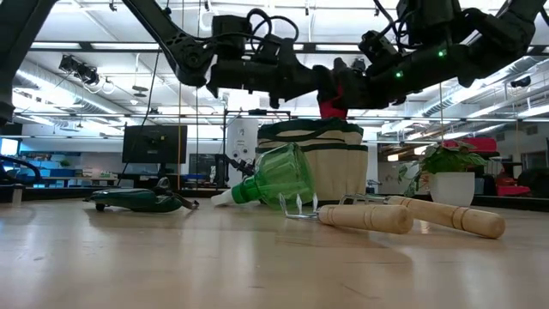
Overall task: Pick & Place Garden tools in Gardening bag
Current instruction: Put the red pair of gloves into the tool bag
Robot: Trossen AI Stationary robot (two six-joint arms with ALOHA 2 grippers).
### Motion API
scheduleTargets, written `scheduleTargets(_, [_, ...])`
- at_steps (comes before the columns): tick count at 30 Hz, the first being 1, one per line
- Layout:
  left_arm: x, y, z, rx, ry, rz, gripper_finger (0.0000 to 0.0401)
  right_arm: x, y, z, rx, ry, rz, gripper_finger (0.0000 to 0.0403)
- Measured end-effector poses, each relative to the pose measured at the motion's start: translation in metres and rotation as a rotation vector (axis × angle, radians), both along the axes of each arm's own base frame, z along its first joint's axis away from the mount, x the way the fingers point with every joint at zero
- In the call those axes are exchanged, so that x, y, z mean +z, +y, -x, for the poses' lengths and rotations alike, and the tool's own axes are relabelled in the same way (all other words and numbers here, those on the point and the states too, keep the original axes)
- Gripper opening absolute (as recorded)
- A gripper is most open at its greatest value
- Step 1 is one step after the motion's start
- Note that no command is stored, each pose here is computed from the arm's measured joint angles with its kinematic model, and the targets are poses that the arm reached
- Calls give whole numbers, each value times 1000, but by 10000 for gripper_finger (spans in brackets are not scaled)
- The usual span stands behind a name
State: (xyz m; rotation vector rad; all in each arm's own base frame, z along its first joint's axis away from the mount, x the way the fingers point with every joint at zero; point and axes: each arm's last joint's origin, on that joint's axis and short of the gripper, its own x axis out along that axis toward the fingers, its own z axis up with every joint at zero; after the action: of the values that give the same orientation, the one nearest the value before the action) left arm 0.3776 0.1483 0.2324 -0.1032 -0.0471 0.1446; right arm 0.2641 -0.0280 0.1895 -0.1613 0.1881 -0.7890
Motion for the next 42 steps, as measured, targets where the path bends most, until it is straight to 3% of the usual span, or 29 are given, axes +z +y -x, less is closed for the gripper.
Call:
scheduleTargets(11, [-10,4,-11,-22,43,10,140,-1,0,0,0,15,-1,8])
scheduleTargets(14, [-10,4,-11,-27,41,-3,107,-1,0,0,0,14,-1,8])
scheduleTargets(19, [-10,4,-10,-37,42,-8,15,-2,0,0,0,17,-2,8])
scheduleTargets(25, [-10,4,-10,-37,48,-17,7,-2,0,0,1,26,3,14])
scheduleTargets(42, [-15,5,-10,-6,92,-23,6,-2,-1,1,-51,23,9,160])
